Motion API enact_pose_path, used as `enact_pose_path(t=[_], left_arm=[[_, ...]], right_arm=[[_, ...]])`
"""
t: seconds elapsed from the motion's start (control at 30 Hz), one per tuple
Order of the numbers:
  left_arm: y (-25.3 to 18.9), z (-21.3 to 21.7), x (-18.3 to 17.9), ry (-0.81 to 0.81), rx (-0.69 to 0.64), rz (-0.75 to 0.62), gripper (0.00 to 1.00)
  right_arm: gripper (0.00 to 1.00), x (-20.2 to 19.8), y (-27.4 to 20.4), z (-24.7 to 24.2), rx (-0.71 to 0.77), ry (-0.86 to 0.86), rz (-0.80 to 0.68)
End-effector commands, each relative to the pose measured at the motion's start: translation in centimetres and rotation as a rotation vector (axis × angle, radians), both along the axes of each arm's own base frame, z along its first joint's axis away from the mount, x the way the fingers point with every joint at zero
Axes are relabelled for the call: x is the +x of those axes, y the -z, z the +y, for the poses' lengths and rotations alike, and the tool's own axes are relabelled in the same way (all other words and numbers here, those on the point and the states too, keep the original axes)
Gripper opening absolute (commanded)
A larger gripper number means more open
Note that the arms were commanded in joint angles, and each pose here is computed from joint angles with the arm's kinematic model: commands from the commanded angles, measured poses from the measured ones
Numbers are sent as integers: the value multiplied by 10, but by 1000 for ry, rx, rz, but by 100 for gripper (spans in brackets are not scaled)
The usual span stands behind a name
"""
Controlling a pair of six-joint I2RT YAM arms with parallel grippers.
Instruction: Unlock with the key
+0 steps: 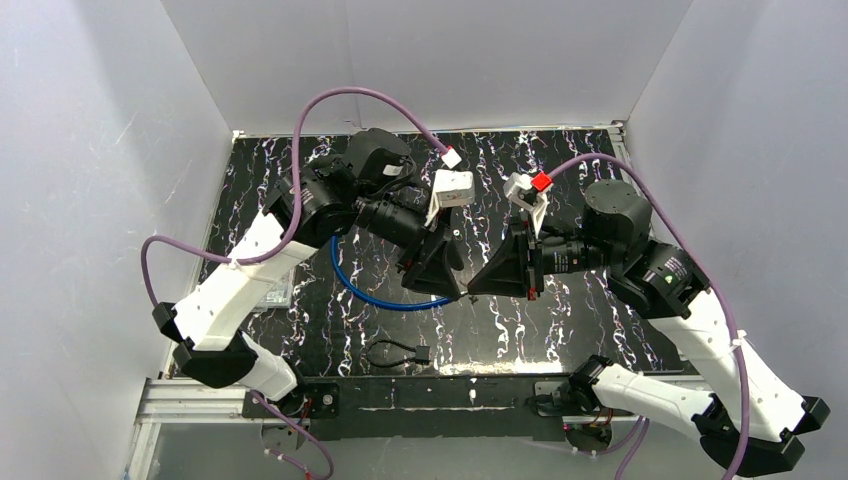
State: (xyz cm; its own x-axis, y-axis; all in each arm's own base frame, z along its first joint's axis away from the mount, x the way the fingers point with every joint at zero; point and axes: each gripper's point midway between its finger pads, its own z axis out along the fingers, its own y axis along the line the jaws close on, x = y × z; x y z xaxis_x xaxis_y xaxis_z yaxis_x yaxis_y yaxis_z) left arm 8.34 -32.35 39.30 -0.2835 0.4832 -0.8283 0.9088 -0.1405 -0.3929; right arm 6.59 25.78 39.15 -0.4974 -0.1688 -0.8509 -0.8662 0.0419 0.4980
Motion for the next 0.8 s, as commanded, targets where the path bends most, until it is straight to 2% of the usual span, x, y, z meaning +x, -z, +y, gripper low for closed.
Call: enact_pose_path(t=[0.0,0.1,0.4,0.6,0.77], left_arm=[[-12,8,0,-34,-41,-39,57],[-15,6,-2,-23,-52,-22,43],[-17,8,-13,12,-59,29,15],[-11,10,-13,9,-41,34,15],[-8,12,-12,2,-32,17,22]], right_arm=[[1,0,-20,4,61,-5,-61],[1,2,-21,6,61,-4,-62],[1,7,-20,7,59,21,-72],[1,8,-22,7,60,28,-84],[1,6,-22,5,57,28,-89]])
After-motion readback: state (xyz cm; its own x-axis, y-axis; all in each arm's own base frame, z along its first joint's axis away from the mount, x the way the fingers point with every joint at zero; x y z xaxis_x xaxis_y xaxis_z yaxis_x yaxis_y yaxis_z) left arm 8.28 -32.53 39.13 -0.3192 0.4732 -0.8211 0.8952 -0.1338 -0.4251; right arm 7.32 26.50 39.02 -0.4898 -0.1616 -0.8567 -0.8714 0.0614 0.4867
